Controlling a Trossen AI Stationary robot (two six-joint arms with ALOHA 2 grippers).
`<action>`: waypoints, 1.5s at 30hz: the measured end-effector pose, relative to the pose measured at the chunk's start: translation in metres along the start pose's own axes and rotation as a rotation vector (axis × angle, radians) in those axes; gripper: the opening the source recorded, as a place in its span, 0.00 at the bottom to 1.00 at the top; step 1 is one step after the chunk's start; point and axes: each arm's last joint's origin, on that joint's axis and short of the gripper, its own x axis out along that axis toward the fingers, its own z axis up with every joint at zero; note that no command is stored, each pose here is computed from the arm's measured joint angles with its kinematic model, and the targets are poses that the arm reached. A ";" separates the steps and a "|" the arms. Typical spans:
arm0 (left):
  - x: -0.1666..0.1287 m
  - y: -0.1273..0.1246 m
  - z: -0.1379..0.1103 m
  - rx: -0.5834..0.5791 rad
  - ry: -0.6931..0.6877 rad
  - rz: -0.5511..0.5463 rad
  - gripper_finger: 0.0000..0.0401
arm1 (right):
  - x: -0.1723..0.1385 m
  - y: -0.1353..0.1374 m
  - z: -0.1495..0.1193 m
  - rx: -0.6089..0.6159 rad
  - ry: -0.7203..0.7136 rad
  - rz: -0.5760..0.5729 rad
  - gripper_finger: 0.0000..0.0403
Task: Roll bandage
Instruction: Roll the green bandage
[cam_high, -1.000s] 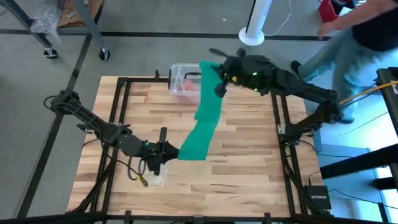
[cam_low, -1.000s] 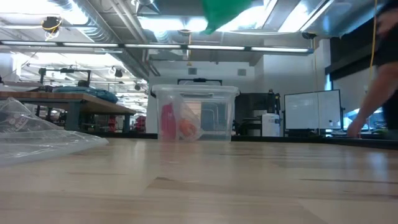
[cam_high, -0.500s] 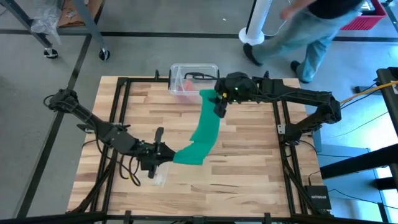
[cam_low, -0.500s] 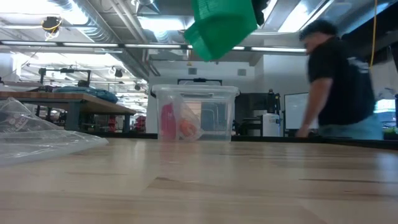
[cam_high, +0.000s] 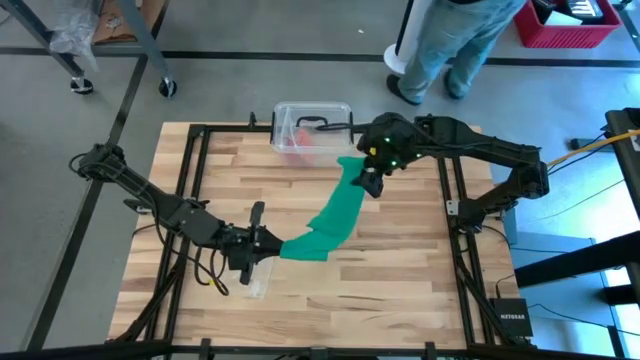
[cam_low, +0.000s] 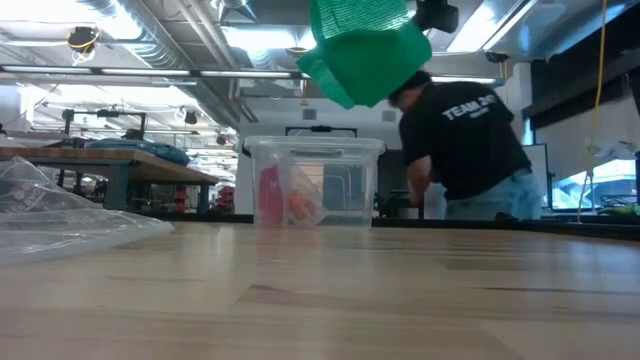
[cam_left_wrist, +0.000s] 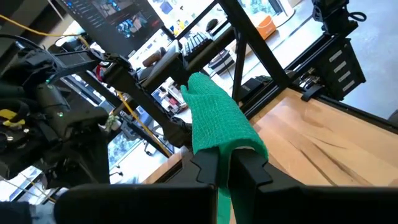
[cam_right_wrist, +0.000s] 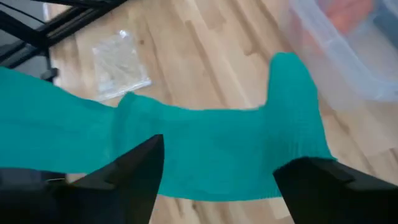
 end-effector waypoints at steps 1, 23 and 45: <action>0.000 0.000 0.000 0.001 0.000 0.000 0.02 | 0.000 0.001 0.001 -0.001 -0.008 0.014 0.70; 0.000 -0.001 -0.001 0.001 0.015 -0.005 0.02 | 0.018 0.012 -0.016 -0.023 0.159 -0.088 0.70; -0.002 0.013 0.008 -0.183 -0.016 0.194 0.02 | 0.085 0.103 -0.103 -0.521 -0.540 0.073 0.70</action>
